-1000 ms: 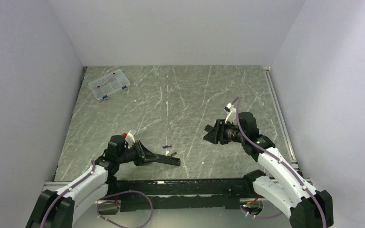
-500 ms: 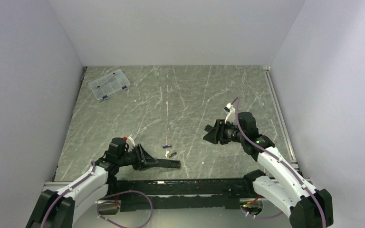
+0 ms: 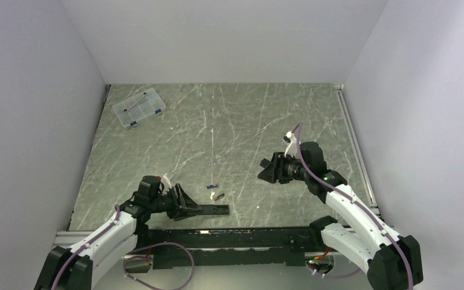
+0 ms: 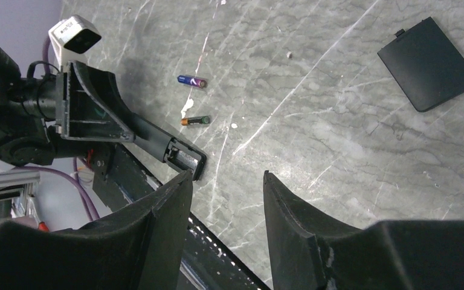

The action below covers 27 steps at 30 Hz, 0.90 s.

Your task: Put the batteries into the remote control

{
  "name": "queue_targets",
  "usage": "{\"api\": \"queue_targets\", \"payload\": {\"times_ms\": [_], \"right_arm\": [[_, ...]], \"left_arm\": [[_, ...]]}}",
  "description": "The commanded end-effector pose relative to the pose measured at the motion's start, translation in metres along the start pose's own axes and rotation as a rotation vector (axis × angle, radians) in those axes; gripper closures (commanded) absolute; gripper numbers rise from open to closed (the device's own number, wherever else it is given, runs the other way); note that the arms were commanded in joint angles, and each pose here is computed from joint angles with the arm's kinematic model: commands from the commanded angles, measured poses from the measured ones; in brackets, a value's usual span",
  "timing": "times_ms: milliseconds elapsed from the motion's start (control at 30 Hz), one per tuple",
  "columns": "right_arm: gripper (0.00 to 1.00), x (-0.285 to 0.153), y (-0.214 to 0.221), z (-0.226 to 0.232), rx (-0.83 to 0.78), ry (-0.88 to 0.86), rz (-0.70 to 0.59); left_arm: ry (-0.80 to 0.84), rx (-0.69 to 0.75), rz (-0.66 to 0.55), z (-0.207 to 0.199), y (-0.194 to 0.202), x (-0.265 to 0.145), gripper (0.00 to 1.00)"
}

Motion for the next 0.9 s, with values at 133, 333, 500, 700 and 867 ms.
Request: {"api": "queue_targets", "payload": {"times_ms": [133,333,500,700,867], "right_arm": [[0.5,0.004,-0.029,0.018,-0.097,-0.045,-0.044],[0.49,0.015,-0.036,0.03,-0.156,-0.049,-0.003],[0.48,0.023,-0.043,0.038,-0.2,-0.051,0.023],[0.48,0.033,-0.049,0.05,-0.246,-0.053,0.075],[0.48,0.041,-0.053,0.06,-0.302,-0.051,0.126]], "left_arm": [[-0.075,-0.002,-0.032,0.005,-0.005,-0.004,0.35],[-0.094,-0.025,-0.047,0.0,-0.006,-0.008,0.03],[-0.125,-0.021,-0.062,-0.007,-0.009,-0.013,0.01],[-0.185,-0.027,-0.072,-0.01,-0.01,-0.02,0.01],[-0.21,-0.063,-0.094,-0.013,-0.011,-0.025,0.01]]}}
Point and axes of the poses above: each gripper's point midway between its finger pads, its own x axis out along the fingers, its own z axis along the line the jaws close on, y = z × x, the point moved 1 cm from there along -x, back along the fingers, and after that the axes turned 14 degrees about -x, right-handed, at the moved point
